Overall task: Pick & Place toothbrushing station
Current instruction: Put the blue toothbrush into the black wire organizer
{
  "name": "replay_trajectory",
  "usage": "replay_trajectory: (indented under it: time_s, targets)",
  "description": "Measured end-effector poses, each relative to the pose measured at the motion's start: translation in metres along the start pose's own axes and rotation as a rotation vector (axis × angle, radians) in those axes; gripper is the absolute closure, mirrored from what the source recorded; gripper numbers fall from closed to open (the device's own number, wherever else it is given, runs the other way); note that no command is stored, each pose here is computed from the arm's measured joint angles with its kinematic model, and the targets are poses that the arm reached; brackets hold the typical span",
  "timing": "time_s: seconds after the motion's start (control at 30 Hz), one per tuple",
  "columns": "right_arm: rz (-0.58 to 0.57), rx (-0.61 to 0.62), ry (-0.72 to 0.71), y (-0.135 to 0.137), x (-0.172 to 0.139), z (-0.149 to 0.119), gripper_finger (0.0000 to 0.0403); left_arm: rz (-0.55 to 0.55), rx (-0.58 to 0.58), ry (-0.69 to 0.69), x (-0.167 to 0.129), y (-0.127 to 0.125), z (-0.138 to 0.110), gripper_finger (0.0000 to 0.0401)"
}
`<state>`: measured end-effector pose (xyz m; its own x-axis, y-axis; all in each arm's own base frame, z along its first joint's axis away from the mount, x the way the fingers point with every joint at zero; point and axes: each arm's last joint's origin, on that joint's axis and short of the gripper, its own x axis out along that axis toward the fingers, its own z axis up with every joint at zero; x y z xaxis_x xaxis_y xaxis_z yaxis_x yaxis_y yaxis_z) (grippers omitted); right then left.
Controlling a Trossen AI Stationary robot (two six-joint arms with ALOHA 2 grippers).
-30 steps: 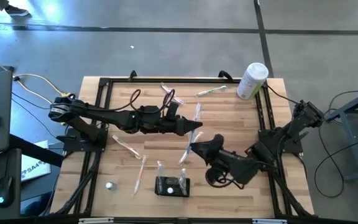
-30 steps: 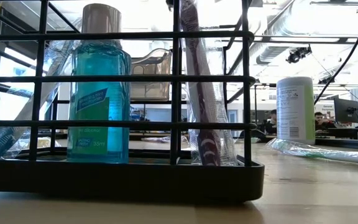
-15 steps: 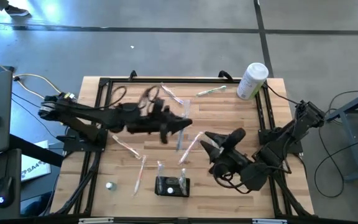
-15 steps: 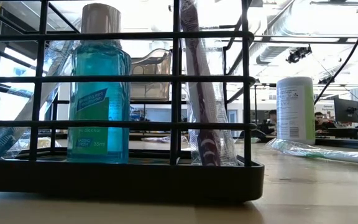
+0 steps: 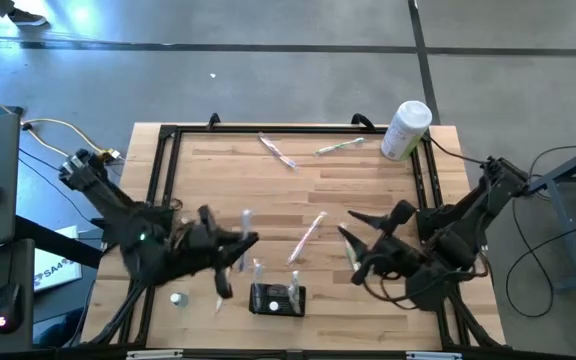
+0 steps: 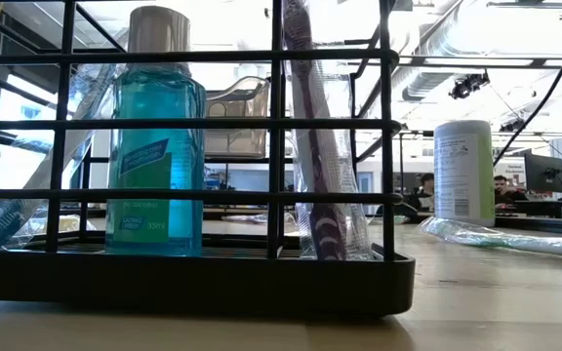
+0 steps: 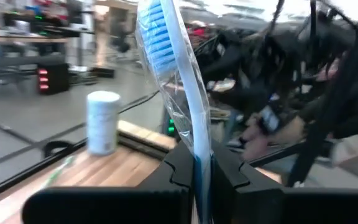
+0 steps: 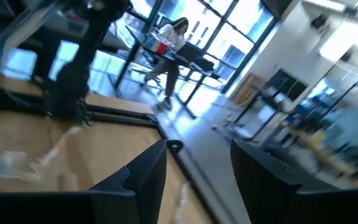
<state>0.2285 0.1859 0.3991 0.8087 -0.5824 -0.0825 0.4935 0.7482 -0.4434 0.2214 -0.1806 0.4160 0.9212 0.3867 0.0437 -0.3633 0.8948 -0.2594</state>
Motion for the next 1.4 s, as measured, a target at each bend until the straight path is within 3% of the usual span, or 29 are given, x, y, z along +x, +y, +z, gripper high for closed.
replay_trajectory:
  time_s: [0.13, 0.27, 0.4, 0.6, 0.73, 1.0, 1.4]
  targets:
    - [0.038, 0.139, 0.015, -0.022, -0.004, -0.003, 0.0231, 0.077, 0.028, 0.014, -0.021, -0.019, -0.021, 0.0386]
    - [0.102, 0.251, 0.051, -0.038, -0.003, -0.006, 0.0231, 0.143, 0.059, 0.021, -0.028, -0.039, -0.059, 0.0386]
    - [0.163, 0.284, 0.082, -0.041, -0.002, -0.008, 0.0232, 0.243, 0.101, -0.005, -0.025, -0.048, -0.096, 0.0386]
    - [0.292, 0.311, 0.121, -0.036, -0.003, -0.009, 0.0232, 0.255, 0.062, -0.017, -0.024, -0.049, -0.140, 0.0386]
    - [0.324, 0.356, 0.136, -0.035, -0.004, -0.009, 0.0232, 0.254, 0.104, -0.011, -0.024, -0.047, -0.164, 0.0386]
    - [0.352, 0.354, 0.131, -0.033, -0.010, -0.009, 0.0232, 0.284, 0.181, -0.004, -0.012, -0.045, -0.189, 0.0386]
    - [0.354, 0.349, 0.132, -0.033, -0.010, -0.009, 0.0232, 0.305, 0.148, -0.001, -0.004, -0.036, -0.195, 0.0386]
